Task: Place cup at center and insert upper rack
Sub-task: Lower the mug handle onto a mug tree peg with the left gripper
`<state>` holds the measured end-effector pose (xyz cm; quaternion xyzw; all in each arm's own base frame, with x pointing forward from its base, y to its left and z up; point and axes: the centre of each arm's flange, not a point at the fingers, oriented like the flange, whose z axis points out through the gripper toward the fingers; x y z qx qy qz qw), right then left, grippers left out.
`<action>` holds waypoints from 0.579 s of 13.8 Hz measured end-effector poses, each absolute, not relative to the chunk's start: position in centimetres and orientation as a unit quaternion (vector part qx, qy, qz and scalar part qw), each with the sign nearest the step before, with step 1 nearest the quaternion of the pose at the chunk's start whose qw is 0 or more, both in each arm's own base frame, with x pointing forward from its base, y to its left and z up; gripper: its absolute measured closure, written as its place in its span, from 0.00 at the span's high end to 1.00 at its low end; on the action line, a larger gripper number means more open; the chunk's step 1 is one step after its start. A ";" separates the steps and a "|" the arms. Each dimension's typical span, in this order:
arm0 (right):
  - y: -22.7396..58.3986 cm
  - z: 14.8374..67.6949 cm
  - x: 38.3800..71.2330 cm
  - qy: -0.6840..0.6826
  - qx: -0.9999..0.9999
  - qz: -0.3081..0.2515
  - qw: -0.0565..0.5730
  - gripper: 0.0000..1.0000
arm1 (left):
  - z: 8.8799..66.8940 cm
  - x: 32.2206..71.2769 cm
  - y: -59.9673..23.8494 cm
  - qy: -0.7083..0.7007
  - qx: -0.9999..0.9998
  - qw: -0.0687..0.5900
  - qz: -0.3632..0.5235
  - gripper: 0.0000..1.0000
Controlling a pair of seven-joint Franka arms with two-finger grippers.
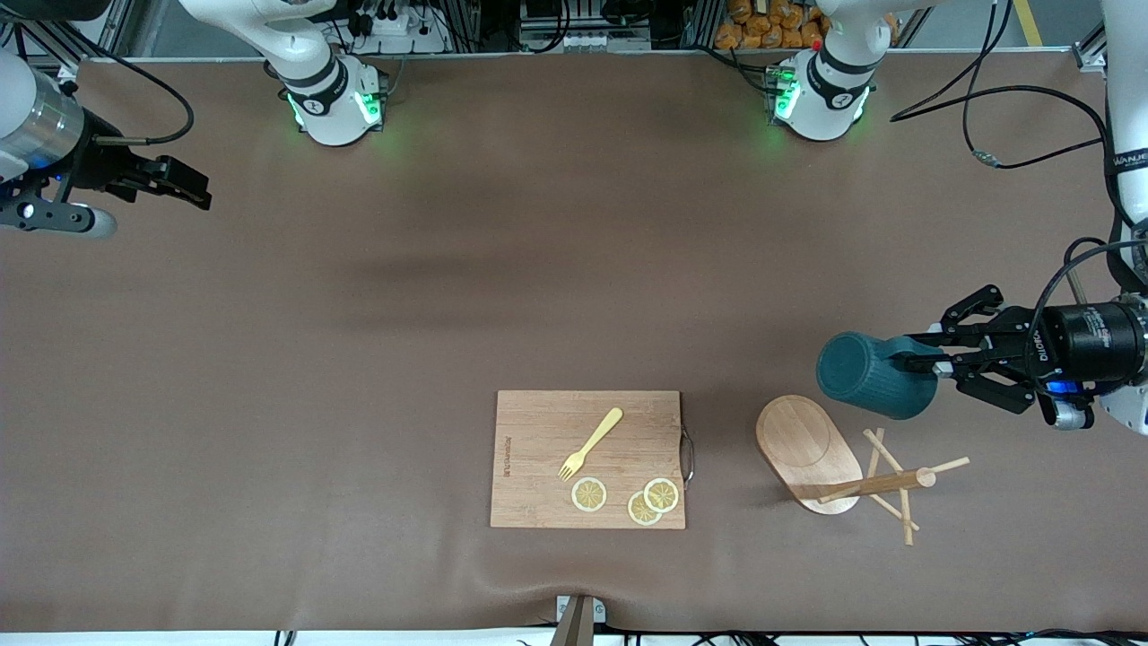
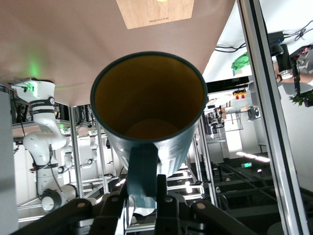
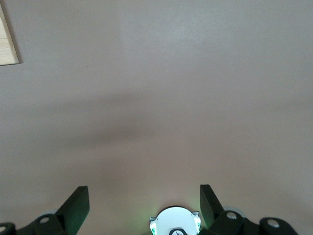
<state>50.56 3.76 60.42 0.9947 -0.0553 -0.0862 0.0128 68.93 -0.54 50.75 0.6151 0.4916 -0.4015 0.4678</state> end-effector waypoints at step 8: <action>3.6 60.3 50.4 -0.058 0.994 -0.092 0.013 1.00 | 43.7 69.7 1.5 0.423 0.633 0.507 -0.404 0.21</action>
